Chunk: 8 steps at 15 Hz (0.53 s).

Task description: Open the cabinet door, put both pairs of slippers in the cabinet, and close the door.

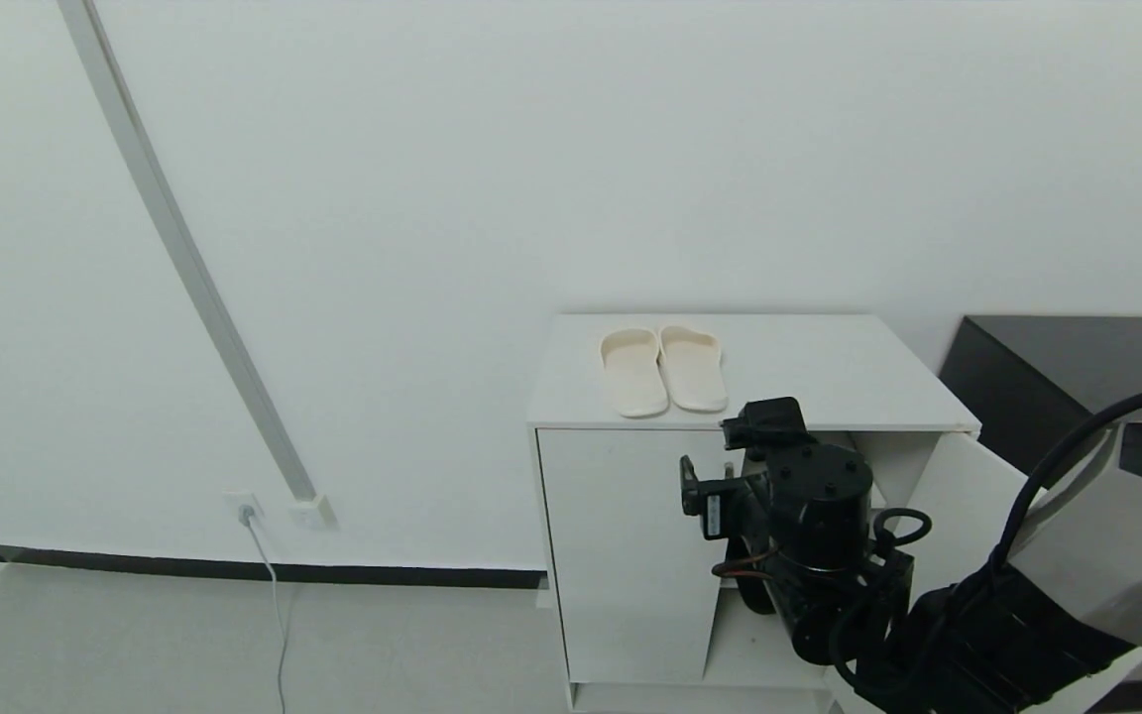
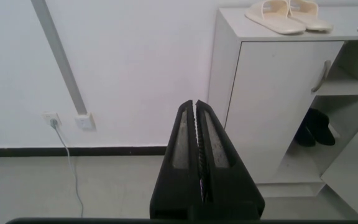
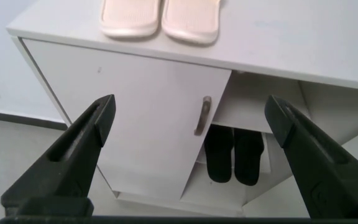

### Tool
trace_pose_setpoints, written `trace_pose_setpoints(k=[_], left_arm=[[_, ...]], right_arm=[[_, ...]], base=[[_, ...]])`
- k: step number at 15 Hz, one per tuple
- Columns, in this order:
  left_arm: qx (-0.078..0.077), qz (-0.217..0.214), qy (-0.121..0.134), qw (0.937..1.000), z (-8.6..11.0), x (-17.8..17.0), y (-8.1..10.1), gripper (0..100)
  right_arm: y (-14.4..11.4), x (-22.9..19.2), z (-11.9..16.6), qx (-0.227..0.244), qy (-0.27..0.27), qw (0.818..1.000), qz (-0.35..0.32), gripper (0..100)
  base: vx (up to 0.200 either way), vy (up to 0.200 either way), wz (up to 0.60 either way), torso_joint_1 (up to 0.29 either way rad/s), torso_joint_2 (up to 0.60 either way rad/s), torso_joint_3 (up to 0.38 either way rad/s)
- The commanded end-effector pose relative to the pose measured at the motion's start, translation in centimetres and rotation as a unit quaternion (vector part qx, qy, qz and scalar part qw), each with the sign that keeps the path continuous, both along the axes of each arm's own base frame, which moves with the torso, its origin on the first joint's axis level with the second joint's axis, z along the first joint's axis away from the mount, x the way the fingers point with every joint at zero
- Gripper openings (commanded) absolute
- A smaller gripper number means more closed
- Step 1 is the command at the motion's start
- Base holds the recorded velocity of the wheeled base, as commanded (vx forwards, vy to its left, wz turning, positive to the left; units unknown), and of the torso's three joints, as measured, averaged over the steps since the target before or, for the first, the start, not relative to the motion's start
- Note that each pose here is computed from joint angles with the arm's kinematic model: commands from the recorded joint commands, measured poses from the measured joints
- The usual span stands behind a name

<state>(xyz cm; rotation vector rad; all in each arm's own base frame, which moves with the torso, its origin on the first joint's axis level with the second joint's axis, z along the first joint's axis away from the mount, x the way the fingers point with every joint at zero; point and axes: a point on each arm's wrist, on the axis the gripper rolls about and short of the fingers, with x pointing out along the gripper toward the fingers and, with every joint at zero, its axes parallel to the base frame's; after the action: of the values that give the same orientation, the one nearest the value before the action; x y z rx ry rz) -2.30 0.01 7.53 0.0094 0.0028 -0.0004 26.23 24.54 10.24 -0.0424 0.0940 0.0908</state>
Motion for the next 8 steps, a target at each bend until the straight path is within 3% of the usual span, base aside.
trace_pose_setpoints(k=[1, 5, 8], left_arm=[[0.0, 0.0, 0.001, 1.0, 0.0, 0.0, 0.0, 0], [0.0, 0.0, 0.001, 1.0, 0.0, 0.0, 0.0, 0], [0.001, 0.0, 0.001, 1.0, 0.0, 0.0, 0.0, 0]], right_arm=[[0.0, 0.0, -0.1, -0.001, 0.001, 1.0, 0.0, 100], [-0.1, -0.2, -0.3, -0.005, 0.006, 1.0, 0.018, 100], [0.2, 0.0, 1.9, -0.007, -0.017, 1.0, 0.021, 100]], base=[[0.0, 0.0, 0.0, 0.188, -0.38, -0.203], [0.0, 0.0, 0.0, 0.074, -0.16, -0.082], [0.0, 0.0, 0.0, 0.0, 0.0, 0.0]])
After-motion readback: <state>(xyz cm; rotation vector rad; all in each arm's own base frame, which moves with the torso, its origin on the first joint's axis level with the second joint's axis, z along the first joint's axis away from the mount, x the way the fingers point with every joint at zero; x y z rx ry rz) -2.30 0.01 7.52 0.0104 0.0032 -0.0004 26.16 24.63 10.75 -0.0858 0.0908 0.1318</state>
